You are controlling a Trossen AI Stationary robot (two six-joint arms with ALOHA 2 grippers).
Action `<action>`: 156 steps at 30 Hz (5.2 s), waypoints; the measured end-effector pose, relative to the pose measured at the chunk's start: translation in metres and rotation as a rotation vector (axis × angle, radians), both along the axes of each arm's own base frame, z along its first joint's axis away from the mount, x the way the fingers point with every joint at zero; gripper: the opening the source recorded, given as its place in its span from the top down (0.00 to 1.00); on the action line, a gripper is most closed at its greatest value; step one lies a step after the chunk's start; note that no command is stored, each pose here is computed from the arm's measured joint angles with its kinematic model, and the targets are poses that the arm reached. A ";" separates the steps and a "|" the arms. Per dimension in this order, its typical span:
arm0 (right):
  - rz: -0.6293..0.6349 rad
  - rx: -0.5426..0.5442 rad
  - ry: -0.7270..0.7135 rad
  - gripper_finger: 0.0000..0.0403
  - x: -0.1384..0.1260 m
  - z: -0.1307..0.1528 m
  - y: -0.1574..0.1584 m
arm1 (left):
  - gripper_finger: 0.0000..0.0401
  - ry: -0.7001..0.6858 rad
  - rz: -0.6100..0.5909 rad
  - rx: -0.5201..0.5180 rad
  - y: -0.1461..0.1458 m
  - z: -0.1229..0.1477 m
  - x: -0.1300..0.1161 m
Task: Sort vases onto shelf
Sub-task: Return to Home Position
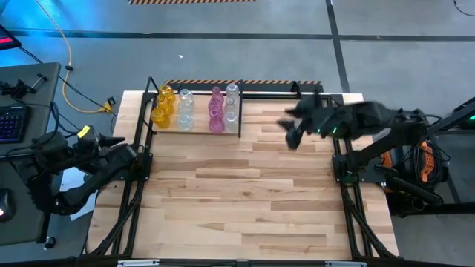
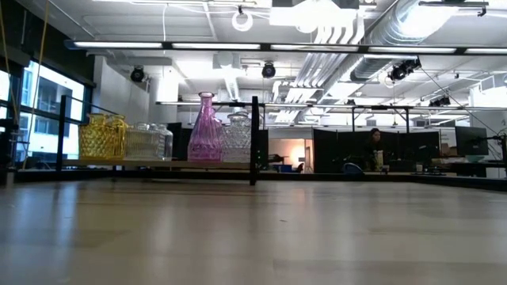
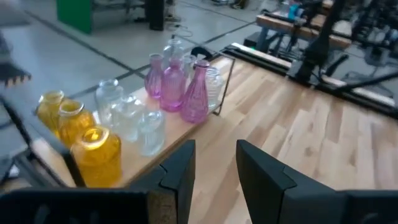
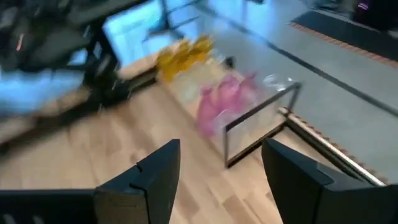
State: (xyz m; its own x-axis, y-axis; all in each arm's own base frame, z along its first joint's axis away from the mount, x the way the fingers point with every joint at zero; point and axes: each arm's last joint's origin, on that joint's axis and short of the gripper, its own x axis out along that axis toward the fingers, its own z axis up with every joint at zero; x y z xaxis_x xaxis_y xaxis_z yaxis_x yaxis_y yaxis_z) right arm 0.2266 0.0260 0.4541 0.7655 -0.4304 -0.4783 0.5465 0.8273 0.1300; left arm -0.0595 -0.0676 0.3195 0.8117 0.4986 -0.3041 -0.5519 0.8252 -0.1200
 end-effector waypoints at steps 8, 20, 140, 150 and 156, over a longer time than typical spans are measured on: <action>0.069 0.149 0.004 0.48 0.001 -0.012 0.021 | 0.74 -0.020 0.054 -0.124 -0.001 -0.004 -0.002; 0.101 0.063 -0.126 0.48 -0.043 -0.021 0.007 | 0.74 0.065 0.039 -0.133 -0.003 -0.011 -0.004; 0.667 -0.112 -0.506 0.48 -0.130 -0.272 -0.021 | 0.74 -0.122 -0.597 0.116 0.050 -0.166 0.167; 0.585 -0.099 -0.399 0.48 -0.130 -0.282 -0.024 | 0.74 -0.024 -0.532 0.101 0.051 -0.175 0.172; 0.507 -0.079 -0.352 0.48 -0.130 -0.287 -0.026 | 0.74 -0.005 -0.537 0.117 0.051 -0.177 0.173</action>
State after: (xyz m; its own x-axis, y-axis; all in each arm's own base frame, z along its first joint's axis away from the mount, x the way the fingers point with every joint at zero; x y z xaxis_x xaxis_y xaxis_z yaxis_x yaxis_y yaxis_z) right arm 0.0962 0.0001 0.1676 0.9899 0.0045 -0.1416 0.0183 0.9871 0.1590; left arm 0.1133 -0.0170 0.1430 0.9626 0.0437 -0.2673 -0.0488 0.9987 -0.0123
